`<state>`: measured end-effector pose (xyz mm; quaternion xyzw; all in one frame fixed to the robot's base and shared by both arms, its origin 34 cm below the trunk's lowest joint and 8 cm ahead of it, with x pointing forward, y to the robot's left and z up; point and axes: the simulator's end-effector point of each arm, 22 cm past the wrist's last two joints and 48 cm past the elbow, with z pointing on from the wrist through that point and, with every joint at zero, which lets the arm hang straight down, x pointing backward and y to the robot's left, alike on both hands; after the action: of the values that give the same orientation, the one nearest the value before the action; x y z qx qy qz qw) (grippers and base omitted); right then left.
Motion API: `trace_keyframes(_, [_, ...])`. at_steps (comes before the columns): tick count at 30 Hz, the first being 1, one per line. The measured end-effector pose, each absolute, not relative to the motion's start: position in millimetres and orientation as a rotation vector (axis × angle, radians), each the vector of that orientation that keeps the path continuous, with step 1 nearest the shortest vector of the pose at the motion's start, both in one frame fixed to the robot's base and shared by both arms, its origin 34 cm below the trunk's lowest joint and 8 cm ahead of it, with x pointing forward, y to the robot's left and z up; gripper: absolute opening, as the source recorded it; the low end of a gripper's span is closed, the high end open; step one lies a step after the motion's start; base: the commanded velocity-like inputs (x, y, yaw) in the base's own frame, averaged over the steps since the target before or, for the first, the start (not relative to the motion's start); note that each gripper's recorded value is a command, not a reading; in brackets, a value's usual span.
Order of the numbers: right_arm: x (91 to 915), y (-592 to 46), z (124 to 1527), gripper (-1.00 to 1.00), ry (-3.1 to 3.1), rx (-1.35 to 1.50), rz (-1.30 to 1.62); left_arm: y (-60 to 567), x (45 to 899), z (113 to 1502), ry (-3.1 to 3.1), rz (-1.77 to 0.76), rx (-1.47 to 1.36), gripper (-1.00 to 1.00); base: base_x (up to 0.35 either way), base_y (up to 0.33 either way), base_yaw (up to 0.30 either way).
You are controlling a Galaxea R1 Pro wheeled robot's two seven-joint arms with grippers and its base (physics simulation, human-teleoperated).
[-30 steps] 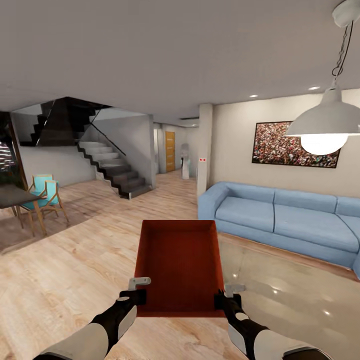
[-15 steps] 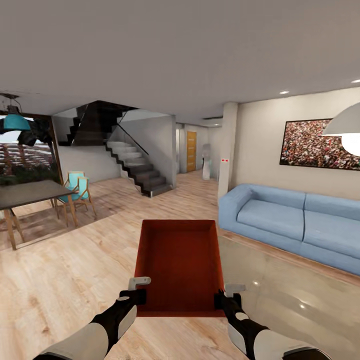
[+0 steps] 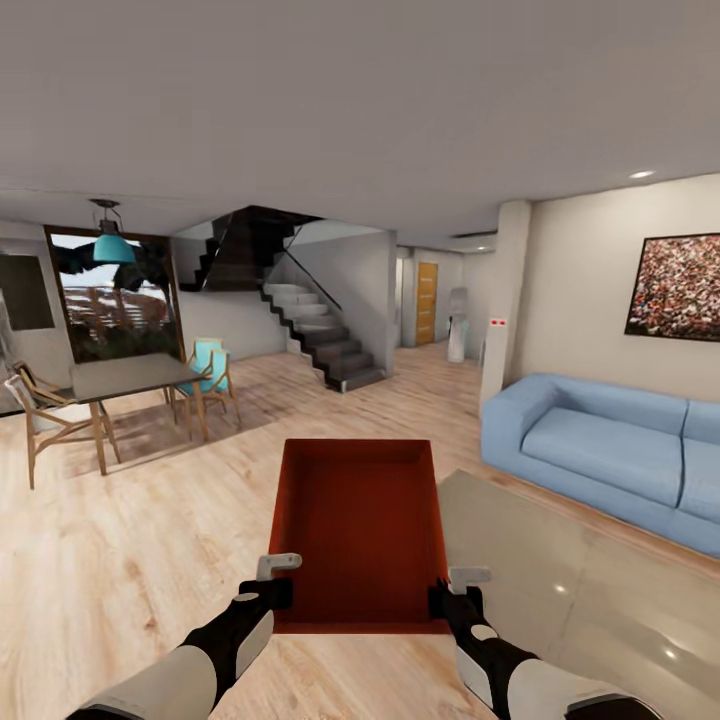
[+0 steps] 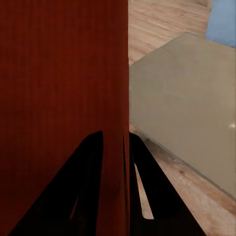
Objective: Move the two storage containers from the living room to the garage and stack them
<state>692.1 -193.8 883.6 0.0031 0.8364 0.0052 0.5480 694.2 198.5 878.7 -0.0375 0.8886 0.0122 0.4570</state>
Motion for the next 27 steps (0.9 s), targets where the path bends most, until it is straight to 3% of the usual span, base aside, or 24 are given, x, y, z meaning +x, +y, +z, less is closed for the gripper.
trace_keyframes(27, [692.1,-193.8,883.6,-1.0,1.981,0.007,0.012,198.5,694.2,878.7,2.19,0.03,-0.092,-1.0,0.0,0.0,0.3])
